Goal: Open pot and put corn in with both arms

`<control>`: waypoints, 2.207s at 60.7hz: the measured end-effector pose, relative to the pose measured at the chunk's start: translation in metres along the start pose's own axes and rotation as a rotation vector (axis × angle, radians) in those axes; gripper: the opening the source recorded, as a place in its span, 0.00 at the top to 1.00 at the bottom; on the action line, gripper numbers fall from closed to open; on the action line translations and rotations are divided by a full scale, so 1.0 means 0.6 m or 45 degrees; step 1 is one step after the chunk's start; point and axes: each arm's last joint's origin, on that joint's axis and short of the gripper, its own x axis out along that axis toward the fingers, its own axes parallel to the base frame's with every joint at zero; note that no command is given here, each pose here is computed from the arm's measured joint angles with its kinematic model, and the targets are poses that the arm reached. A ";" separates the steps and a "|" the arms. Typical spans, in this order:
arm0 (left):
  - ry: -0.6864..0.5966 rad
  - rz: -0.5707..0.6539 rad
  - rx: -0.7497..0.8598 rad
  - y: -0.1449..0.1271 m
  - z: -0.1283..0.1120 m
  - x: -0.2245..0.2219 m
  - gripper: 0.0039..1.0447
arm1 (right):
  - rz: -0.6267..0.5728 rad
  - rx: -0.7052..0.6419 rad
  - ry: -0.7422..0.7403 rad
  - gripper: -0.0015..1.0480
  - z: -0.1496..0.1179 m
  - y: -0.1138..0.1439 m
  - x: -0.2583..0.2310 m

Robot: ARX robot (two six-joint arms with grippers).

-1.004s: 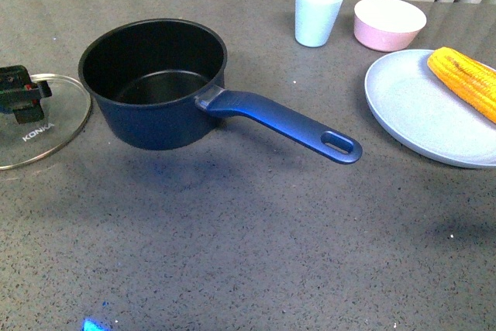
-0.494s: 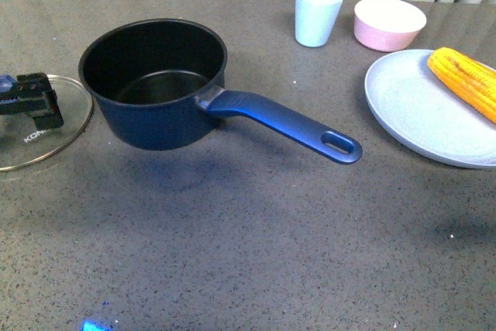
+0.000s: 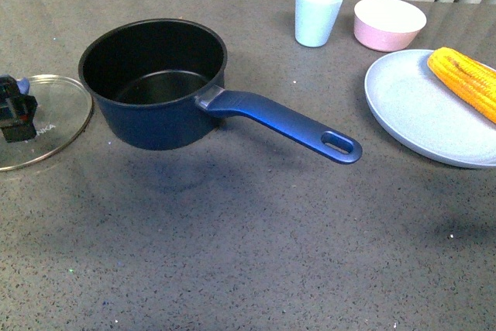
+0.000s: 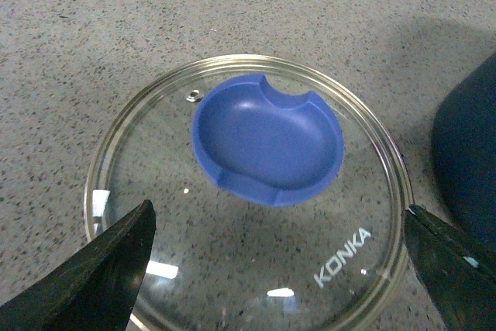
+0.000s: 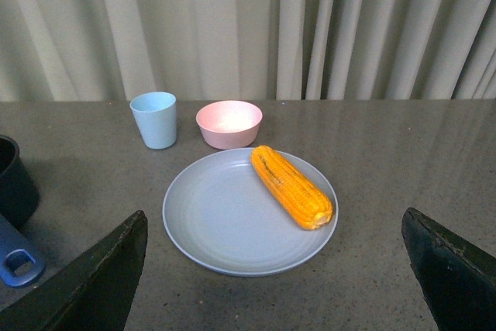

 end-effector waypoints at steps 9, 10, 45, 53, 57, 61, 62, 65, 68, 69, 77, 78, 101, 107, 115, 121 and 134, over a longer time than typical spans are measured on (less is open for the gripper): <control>-0.005 -0.023 -0.010 0.007 0.012 -0.040 0.08 | 0.000 0.000 0.000 0.09 0.000 0.000 0.000; -0.013 -0.026 -0.012 0.008 0.016 -0.046 0.08 | 0.000 0.000 0.000 0.09 0.000 0.000 0.000; -0.583 -0.041 0.157 -0.021 0.073 -0.194 0.49 | 0.000 0.000 0.000 0.09 0.000 0.000 0.000; -0.575 -0.034 0.162 -0.029 0.059 -0.215 0.71 | 0.000 0.000 0.000 0.09 0.000 0.000 0.000; -0.571 -0.039 0.166 -0.032 0.053 -0.224 0.81 | 0.000 0.000 0.000 0.09 0.000 0.000 0.000; -0.573 -0.040 0.167 -0.036 0.048 -0.235 0.93 | 0.000 0.000 0.000 0.09 0.000 0.000 0.000; -0.574 -0.041 0.168 -0.036 0.047 -0.236 0.95 | 0.000 0.000 0.000 0.09 0.000 0.000 0.000; -0.574 -0.034 0.168 -0.039 0.043 -0.243 0.99 | 0.000 0.000 0.000 0.09 0.000 0.000 0.000; -0.573 -0.010 0.166 -0.047 0.039 -0.248 0.99 | 0.000 0.000 0.000 0.09 0.000 0.000 0.000; -0.574 -0.015 0.166 -0.049 0.038 -0.251 0.99 | 0.000 0.000 0.000 0.09 0.000 0.000 0.000; -0.575 -0.041 0.174 -0.055 0.031 -0.265 0.99 | 0.000 0.000 0.000 0.09 0.000 0.000 0.000; -0.575 -0.040 0.174 -0.055 0.031 -0.266 0.99 | 0.000 0.000 0.000 0.09 0.000 0.000 0.000; -0.594 -0.041 0.174 -0.054 0.024 -0.299 0.99 | 0.000 0.000 0.000 0.09 0.000 0.000 0.000; -0.601 -0.041 0.174 -0.054 0.023 -0.306 0.99 | 0.000 0.000 0.000 0.09 0.000 0.000 0.000; -0.607 -0.041 0.174 -0.054 0.021 -0.315 0.99 | 0.000 0.000 0.000 0.09 0.000 0.000 0.000; -0.609 -0.042 0.174 -0.054 0.019 -0.321 0.99 | 0.000 0.000 0.000 0.09 0.000 0.000 0.000; -0.611 -0.042 0.174 -0.053 0.015 -0.330 0.99 | 0.000 0.000 0.000 0.09 0.000 0.000 0.000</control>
